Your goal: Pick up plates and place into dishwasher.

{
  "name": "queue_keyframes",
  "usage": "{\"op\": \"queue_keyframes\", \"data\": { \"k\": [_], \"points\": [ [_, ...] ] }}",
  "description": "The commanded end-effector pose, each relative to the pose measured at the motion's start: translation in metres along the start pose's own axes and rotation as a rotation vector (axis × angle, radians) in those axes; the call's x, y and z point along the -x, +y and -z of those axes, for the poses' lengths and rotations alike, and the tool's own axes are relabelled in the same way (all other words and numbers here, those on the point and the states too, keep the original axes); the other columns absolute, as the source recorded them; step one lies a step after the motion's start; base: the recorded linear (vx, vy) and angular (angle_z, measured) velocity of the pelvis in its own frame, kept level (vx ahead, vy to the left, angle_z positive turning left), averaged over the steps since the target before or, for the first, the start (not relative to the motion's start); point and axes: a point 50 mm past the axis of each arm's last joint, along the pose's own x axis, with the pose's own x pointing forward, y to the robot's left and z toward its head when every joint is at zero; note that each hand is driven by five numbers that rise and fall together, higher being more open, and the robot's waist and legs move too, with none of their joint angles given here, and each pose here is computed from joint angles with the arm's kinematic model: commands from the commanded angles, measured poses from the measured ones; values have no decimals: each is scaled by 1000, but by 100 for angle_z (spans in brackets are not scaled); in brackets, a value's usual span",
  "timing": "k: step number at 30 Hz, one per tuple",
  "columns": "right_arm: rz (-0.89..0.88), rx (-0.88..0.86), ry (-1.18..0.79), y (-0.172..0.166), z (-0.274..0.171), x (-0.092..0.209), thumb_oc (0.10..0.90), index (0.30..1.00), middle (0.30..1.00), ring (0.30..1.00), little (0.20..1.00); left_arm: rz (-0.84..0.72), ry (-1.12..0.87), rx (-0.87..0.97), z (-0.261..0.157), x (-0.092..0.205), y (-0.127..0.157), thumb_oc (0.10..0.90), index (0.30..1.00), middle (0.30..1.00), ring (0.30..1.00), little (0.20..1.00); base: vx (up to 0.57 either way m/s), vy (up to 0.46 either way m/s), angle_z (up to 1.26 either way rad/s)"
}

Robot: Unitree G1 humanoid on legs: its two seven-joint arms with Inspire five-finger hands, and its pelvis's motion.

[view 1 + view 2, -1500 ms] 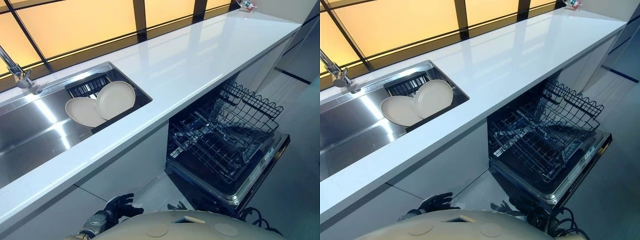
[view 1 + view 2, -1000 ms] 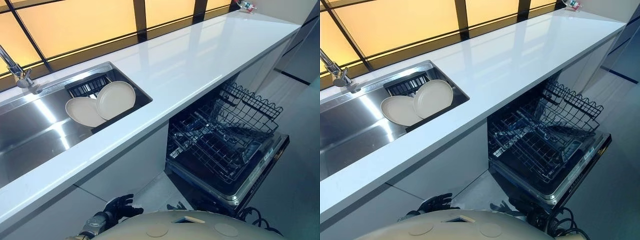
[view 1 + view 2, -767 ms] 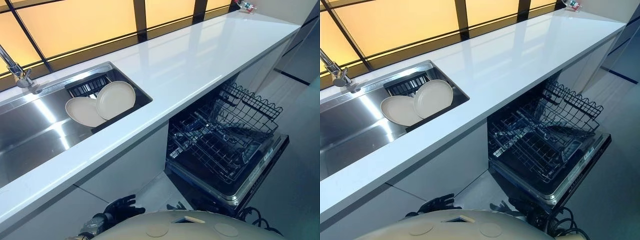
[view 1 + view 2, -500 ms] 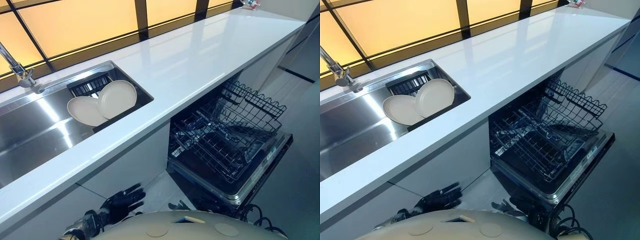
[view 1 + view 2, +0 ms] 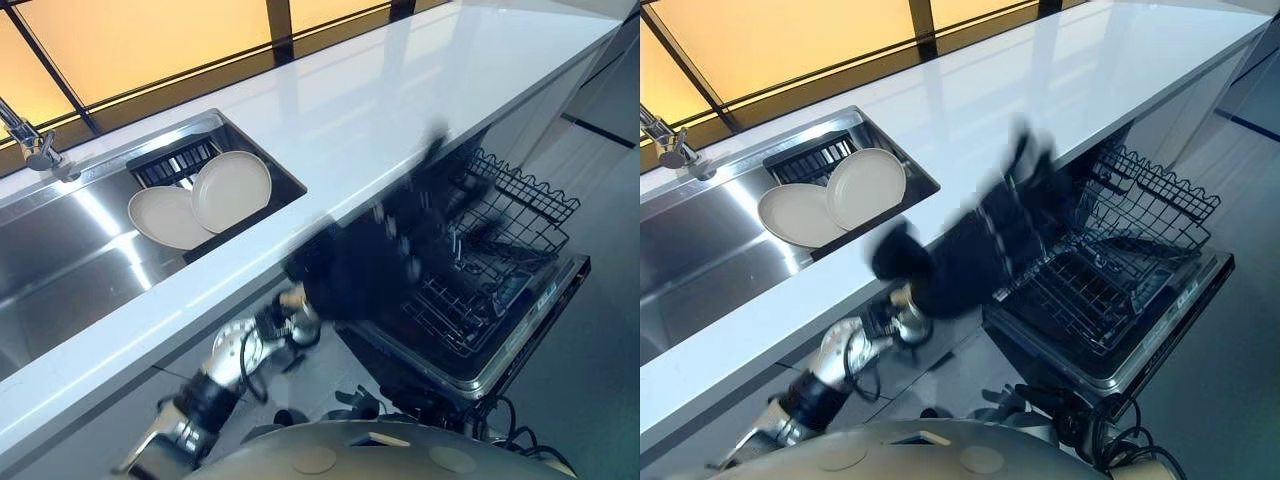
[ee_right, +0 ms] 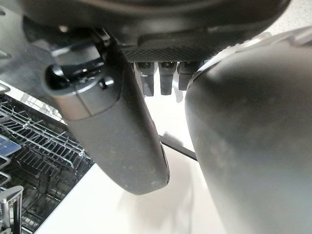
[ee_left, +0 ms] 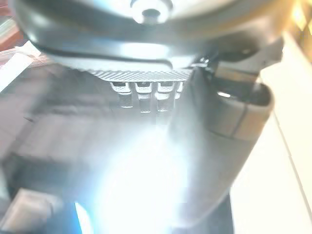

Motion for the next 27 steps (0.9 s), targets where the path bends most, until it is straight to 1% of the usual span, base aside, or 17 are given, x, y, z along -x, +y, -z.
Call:
{"op": "queue_keyframes", "data": {
  "k": [1, 2, 4, 5, 6, 7, 8, 11, 12, 13, 14, 16, 19, 20, 23, 24, 27],
  "points": [
    [-78, -43, -5, 20, -8, -6, 800, 900, 900, 900, 900, -121, -155, -469, -46, -22, -17, 800, 900, 900, 900, 900, 0, 0, 0],
    [-76, -44, -5, 20, -7, -6, 800, 900, 900, 900, 900, -140, -159, -538, -51, -22, -19, 800, 900, 900, 900, 900, 0, 0, 0],
    [-62, -56, -4, 13, -3, -4, 800, 900, 900, 900, 900, -313, -217, -884, -83, -20, -34, 800, 900, 900, 900, 900, 46, 16, 2],
    [-51, -59, -2, 9, 0, -3, 800, 900, 900, 900, 900, -427, -250, -1168, -102, -20, -46, 800, 900, 900, 900, 900, 58, 24, 2],
    [-48, -61, -1, 7, 2, -2, 800, 900, 900, 900, 900, -457, -252, -1263, -109, -20, -51, 800, 900, 900, 900, 900, 61, 24, 2],
    [-41, -71, 1, 5, 5, -2, 800, 900, 900, 900, 900, -546, -250, -1452, -122, -22, -60, 800, 900, 900, 900, 900, 54, 20, 3],
    [-34, -79, 3, 3, 5, -1, 800, 900, 900, 900, 900, -606, -252, -1569, -133, -24, -67, 800, 900, 900, 900, 900, 59, 22, 4],
    [-20, -92, 5, -1, 6, 0, 800, 900, 900, 900, 900, -675, -232, -1802, -152, -30, -81, 800, 900, 900, 900, 900, 48, 18, 3],
    [-12, -101, 5, -2, 5, 0, 800, 900, 900, 900, 900, -698, -172, -1971, -160, -38, -90, 800, 900, 900, 900, 900, 53, 23, 2],
    [-10, -103, 4, -3, 5, 0, 800, 900, 900, 900, 900, -709, -151, -2013, -162, -42, -92, 800, 900, 900, 900, 900, 55, 37, 1],
    [-3, -106, 3, -4, 4, 0, 800, 900, 900, 900, 900, -737, -103, -2114, -169, -47, -97, 800, 900, 900, 900, 900, 37, 35, 4],
    [3, -108, 0, -5, 3, 0, 800, 900, 900, 900, 900, -781, -53, -2216, -176, -52, -100, 800, 900, 900, 900, 900, 41, 47, 12],
    [15, -104, -2, -8, 2, 1, 800, 900, 900, 900, 900, -877, 41, -2379, -192, -57, -104, 800, 900, 900, 900, 900, 36, 60, 8],
    [20, -99, -2, -10, 2, 2, 800, 900, 900, 900, 900, -924, 86, -2460, -200, -58, -106, 800, 900, 900, 900, 900, 45, 78, 1],
    [31, -90, 1, -16, 2, 4, 800, 900, 900, 900, 900, -1067, 197, -2482, -223, -55, -105, 800, 900, 900, 900, 900, 44, 73, -4],
    [31, -91, 1, -16, 2, 4, 800, 900, 900, 900, 900, -1075, 207, -2480, -224, -55, -104, 800, 900, 900, 900, 900, 43, 61, -7],
    [43, -80, 3, -20, 3, 5, 800, 900, 900, 900, 900, -1263, 346, -2433, -248, -41, -99, 800, 900, 900, 900, 900, 59, 85, -8]
  ]
}}
